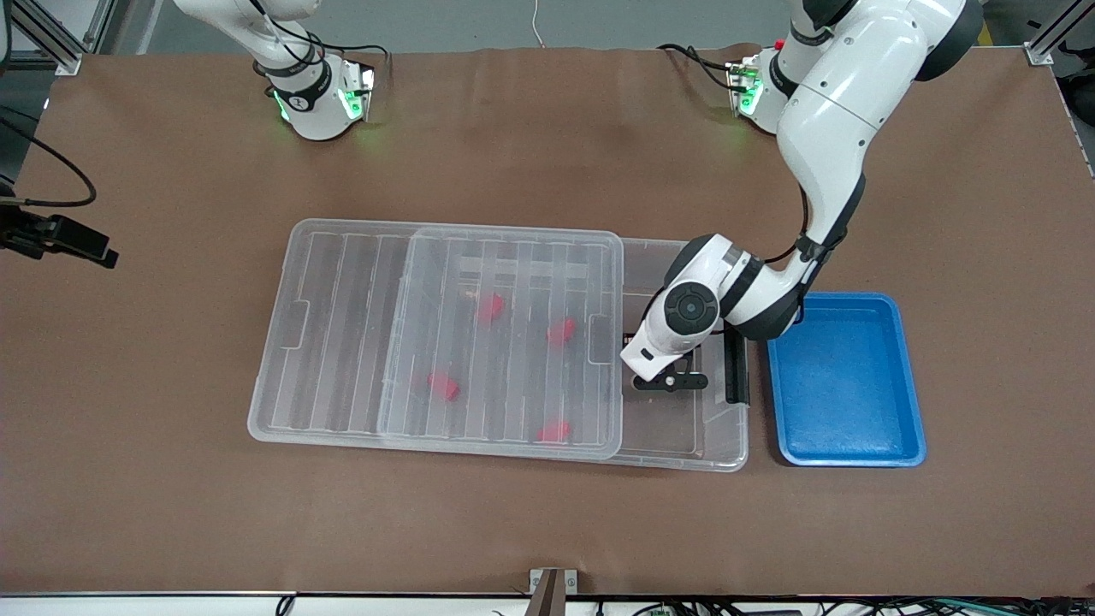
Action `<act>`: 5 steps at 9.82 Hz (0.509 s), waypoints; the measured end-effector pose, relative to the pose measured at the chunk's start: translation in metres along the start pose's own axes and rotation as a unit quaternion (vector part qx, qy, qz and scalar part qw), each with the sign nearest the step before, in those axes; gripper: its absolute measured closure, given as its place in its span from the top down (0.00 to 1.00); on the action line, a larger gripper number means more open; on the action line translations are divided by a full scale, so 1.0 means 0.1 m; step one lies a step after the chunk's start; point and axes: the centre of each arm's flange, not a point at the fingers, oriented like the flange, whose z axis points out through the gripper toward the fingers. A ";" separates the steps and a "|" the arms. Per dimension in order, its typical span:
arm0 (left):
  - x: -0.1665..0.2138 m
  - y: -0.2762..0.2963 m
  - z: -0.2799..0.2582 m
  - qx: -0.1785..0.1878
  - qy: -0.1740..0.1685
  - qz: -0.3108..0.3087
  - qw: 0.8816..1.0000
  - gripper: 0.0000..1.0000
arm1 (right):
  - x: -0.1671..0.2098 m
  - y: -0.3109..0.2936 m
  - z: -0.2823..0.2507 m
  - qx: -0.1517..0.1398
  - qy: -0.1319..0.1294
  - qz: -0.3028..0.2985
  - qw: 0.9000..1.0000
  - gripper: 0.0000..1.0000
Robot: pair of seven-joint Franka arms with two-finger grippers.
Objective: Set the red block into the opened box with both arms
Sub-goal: 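Carry the red block over the open box while the right gripper withdraws, then lower the red block into the box and open the left gripper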
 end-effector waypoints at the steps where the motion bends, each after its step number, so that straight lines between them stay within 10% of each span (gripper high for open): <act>1: 0.02 0.01 -0.05 -0.003 0.005 0.000 1.000 0.76 | 0.00 0.06 0.02 0.001 0.003 -0.001 1.000 1.00; 3: 0.04 0.06 -0.33 -0.011 0.025 0.000 1.000 1.00 | -0.12 0.15 0.08 0.005 0.019 -0.011 1.000 1.00; 5: 0.02 0.02 -0.71 -0.001 0.035 -0.001 0.999 1.00 | -0.30 0.14 -0.09 0.007 0.031 -0.016 0.999 1.00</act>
